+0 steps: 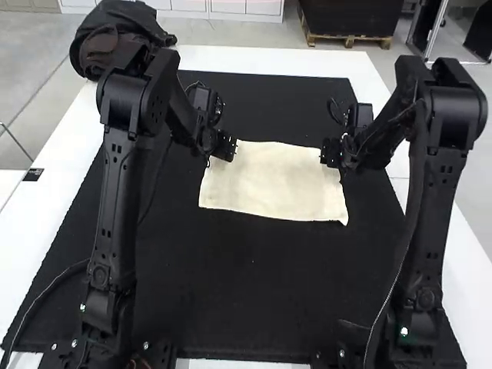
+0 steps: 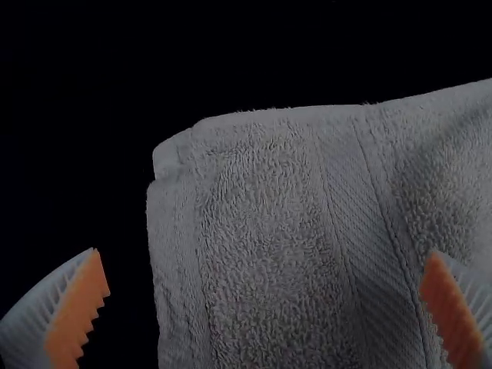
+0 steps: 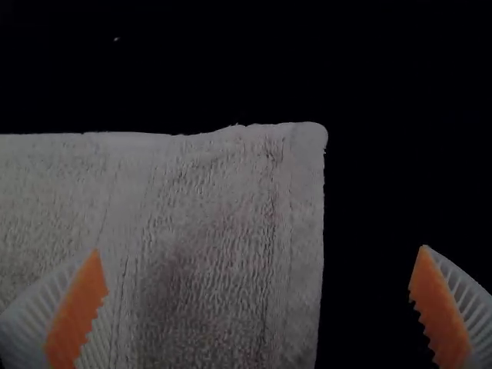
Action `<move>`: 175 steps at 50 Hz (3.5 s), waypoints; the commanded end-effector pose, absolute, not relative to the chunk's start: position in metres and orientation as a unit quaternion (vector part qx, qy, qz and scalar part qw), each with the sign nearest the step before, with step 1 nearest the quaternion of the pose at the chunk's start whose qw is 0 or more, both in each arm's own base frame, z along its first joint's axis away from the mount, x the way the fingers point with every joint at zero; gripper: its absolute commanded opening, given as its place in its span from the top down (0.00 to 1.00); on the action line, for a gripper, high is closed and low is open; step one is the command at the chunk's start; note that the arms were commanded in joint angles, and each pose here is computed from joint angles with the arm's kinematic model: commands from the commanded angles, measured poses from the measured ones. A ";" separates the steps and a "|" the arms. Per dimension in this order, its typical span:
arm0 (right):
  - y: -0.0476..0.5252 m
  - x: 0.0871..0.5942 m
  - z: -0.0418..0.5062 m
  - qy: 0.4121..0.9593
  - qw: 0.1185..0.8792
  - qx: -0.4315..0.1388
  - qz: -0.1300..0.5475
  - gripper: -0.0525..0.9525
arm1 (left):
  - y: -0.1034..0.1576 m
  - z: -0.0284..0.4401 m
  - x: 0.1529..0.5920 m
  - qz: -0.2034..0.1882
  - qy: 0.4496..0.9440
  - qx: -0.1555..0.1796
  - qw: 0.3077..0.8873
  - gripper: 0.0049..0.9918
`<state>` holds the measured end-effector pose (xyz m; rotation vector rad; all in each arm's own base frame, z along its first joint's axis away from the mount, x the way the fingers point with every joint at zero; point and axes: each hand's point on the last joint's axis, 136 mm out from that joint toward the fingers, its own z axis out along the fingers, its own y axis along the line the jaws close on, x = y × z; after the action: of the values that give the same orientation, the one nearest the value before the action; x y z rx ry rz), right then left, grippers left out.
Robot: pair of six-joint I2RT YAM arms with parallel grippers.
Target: Fold the towel.
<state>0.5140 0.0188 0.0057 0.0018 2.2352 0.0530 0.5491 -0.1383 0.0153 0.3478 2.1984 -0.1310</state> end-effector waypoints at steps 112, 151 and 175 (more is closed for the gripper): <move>0.005 0.490 0.041 0.895 0.431 -0.002 0.110 0.97 | -0.098 0.054 0.545 -0.037 0.891 0.107 0.439 0.98; 0.015 0.433 0.071 0.901 0.409 0.001 0.148 0.97 | -0.096 0.068 0.479 -0.053 0.904 0.119 0.406 0.98; 0.017 0.401 0.063 0.911 0.380 0.003 0.158 0.97 | -0.097 0.055 0.441 -0.056 0.922 0.128 0.360 0.98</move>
<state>0.4011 0.0387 0.0534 -0.0451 2.3521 0.4572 0.4457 -0.1123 0.0558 0.3652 2.3655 -0.1979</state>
